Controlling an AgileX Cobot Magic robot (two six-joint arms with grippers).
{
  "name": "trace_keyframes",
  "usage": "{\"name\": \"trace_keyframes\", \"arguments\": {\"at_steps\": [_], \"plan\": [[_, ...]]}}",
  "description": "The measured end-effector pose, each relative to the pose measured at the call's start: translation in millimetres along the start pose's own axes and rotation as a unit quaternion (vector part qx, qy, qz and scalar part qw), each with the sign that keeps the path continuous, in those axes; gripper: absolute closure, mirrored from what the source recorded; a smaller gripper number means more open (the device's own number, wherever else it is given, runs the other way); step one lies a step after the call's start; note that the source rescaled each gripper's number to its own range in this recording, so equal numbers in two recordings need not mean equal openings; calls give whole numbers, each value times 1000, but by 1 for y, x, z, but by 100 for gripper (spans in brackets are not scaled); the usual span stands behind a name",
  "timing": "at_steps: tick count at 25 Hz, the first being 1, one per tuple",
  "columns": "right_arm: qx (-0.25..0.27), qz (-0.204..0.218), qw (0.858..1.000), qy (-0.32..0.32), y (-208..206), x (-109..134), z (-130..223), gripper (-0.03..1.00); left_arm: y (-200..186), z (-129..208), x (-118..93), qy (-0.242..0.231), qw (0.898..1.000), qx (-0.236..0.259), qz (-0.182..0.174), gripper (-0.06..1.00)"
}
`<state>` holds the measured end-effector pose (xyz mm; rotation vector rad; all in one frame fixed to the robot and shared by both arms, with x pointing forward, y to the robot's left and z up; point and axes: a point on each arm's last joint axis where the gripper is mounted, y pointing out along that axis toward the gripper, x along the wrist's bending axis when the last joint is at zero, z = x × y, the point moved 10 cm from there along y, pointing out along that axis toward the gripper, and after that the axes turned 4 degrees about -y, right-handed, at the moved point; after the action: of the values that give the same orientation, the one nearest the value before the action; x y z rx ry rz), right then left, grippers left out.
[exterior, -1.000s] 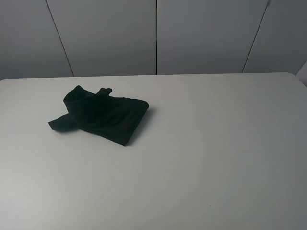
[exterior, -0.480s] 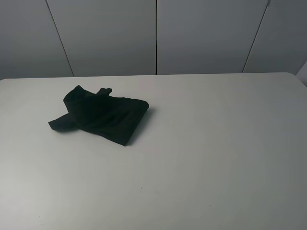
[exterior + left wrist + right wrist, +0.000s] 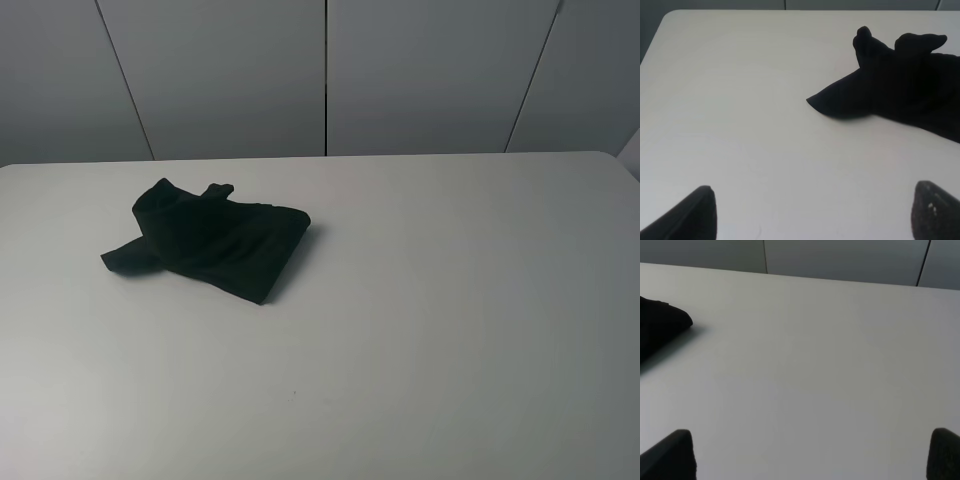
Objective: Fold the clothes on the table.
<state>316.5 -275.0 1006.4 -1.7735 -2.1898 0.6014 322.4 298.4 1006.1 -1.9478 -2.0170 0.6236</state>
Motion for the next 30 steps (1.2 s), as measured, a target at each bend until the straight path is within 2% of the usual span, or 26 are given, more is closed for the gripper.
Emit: {"name": "trace_keyframes", "arguments": {"at_steps": [6,14,30], "plan": [[0,0,1000,0,0,0,0,-3,0,0,-1,5,1000,0,3,-6],[0,0,1000,0,0,0,0,-3,0,0,-3,42,999,0,10,-6],[0,-1,1000,4,0,0,0,-3,0,0,-3,43,999,0,10,-6]]}}
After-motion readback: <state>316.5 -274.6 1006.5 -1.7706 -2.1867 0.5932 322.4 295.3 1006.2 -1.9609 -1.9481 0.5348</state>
